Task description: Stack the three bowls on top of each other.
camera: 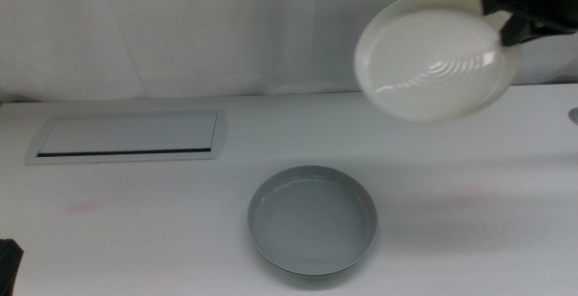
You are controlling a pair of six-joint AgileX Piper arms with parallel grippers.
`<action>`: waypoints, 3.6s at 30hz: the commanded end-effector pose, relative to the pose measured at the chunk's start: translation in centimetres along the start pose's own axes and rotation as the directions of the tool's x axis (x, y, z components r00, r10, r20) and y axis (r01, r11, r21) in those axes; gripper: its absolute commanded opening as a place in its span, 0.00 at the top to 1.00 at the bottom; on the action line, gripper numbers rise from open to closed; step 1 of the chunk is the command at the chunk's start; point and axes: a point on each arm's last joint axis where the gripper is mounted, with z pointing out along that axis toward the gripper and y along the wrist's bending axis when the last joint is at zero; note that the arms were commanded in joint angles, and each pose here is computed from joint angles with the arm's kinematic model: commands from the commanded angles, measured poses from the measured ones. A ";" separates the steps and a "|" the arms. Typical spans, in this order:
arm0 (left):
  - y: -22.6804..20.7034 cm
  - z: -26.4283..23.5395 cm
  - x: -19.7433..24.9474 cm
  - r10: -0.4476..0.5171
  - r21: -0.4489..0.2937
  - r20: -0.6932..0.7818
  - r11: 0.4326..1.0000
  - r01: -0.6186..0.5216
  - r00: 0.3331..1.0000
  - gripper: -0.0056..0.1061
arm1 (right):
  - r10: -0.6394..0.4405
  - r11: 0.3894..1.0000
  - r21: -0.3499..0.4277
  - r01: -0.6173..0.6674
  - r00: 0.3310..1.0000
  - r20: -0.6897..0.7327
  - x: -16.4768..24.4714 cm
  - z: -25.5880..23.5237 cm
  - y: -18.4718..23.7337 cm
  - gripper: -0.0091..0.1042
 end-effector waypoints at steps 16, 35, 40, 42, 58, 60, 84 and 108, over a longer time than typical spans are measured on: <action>0.0 -0.1 -0.3 -0.013 0.002 0.022 1.000 0.013 1.000 0.98 | -0.131 0.981 -0.165 0.100 0.972 -0.193 8.1 7.7 10.3 0.94; 0.0 -0.1 -0.3 -0.013 0.002 0.022 1.000 0.013 1.000 0.98 | -0.142 0.981 -0.169 0.090 0.933 -0.331 11.2 16.7 12.7 0.94; 0.0 -0.1 -0.3 -0.013 0.002 0.022 1.000 0.013 1.000 0.98 | -0.142 0.982 -0.164 0.091 0.930 -0.338 11.5 17.6 12.7 0.94; 0.0 -0.1 -0.3 -0.013 0.002 0.022 1.000 0.013 1.000 0.98 | -0.141 0.983 -0.159 0.090 0.929 -0.341 11.6 17.8 12.6 0.94; 0.0 -0.1 -0.3 -0.013 0.002 0.022 1.000 0.013 1.000 0.98 | -0.140 0.988 -0.103 0.113 0.937 -0.321 11.3 17.9 12.1 0.86; 0.0 -0.1 -0.3 -0.013 0.002 0.022 1.000 0.013 1.000 0.98 | -0.148 0.987 -0.104 0.120 0.934 -0.324 11.4 17.9 12.1 0.65; 0.0 -0.1 -0.3 -0.013 0.002 0.022 1.000 0.013 1.000 0.98 | -0.289 0.957 0.047 0.287 0.956 0.056 6.0 5.5 9.4 0.01; 0.0 -0.1 -0.3 -0.013 0.000 0.015 1.000 0.013 1.000 0.98 | -0.103 0.957 0.289 -0.001 0.932 0.346 7.2 -8.4 -4.6 0.83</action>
